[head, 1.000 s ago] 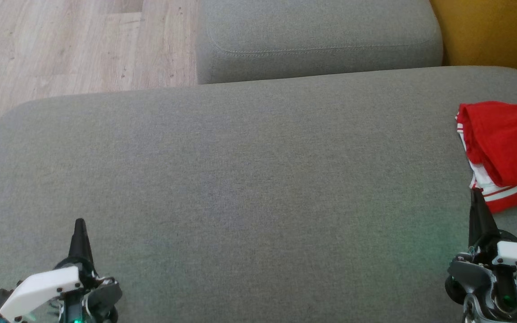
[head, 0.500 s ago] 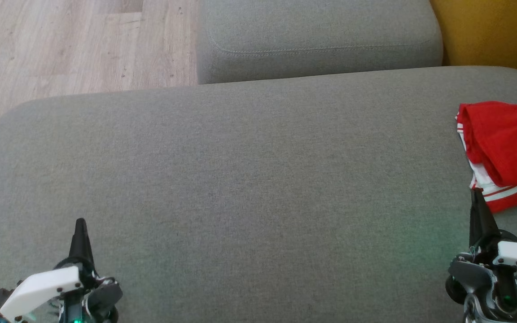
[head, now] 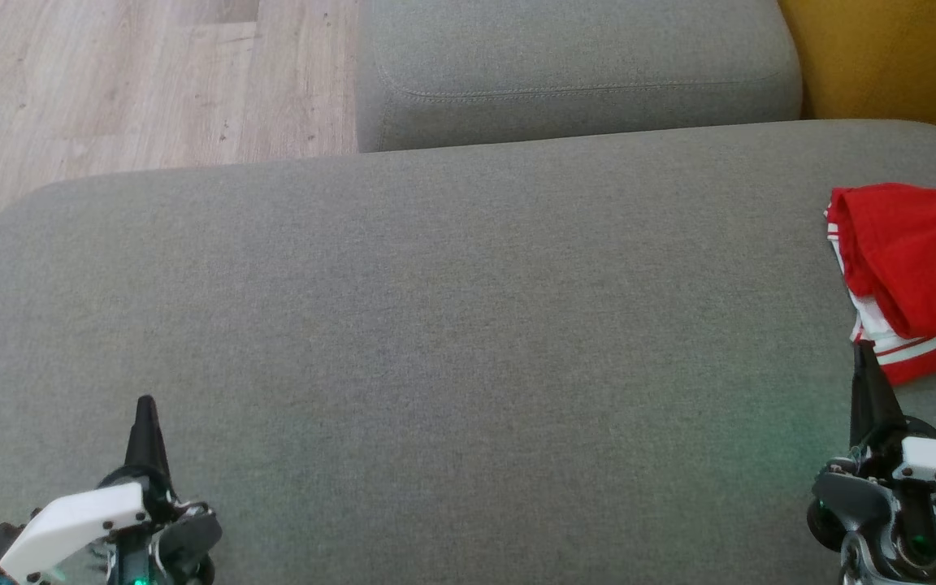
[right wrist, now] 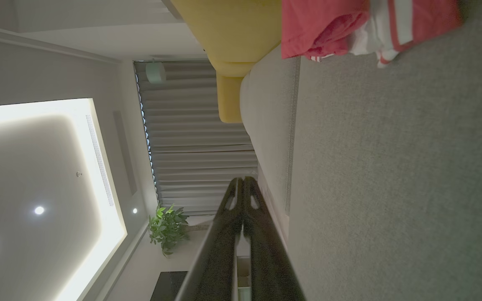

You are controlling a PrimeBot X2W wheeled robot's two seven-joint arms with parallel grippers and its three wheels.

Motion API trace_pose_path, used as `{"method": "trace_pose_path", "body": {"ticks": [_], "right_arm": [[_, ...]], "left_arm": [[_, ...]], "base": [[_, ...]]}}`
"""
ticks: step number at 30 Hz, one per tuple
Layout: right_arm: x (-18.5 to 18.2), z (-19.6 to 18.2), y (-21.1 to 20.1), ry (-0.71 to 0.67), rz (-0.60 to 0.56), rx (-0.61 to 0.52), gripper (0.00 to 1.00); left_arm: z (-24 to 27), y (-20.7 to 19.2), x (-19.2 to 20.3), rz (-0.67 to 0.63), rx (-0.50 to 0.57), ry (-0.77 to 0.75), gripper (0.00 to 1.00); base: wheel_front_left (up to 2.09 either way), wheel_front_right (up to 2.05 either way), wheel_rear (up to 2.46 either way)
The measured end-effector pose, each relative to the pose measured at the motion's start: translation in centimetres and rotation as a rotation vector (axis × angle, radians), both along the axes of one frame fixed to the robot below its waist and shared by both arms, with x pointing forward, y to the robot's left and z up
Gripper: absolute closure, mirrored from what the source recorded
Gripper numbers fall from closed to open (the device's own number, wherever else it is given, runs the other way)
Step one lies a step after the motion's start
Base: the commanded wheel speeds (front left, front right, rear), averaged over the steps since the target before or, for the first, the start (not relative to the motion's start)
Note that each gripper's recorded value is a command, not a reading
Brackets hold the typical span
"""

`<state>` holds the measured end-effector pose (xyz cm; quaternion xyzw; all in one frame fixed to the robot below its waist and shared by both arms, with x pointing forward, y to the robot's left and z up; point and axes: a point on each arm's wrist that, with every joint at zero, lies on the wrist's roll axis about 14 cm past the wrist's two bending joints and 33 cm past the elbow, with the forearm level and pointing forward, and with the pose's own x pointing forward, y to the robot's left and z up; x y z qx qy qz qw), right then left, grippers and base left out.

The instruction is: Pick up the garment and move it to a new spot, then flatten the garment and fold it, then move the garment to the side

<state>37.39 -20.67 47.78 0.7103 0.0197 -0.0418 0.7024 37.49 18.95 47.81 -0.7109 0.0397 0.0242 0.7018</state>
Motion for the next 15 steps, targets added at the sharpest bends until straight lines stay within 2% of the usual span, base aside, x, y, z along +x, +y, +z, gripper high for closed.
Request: {"method": "trace_pose_path", "body": {"ticks": [15], "right_arm": [[0.0,0.0,0.03,0.0,0.003,0.0,1.0]], "left_arm": [[0.0,-0.02,0.0,0.0,-0.002,0.0,1.0]], "base": [[0.0,0.0,0.0]]}}
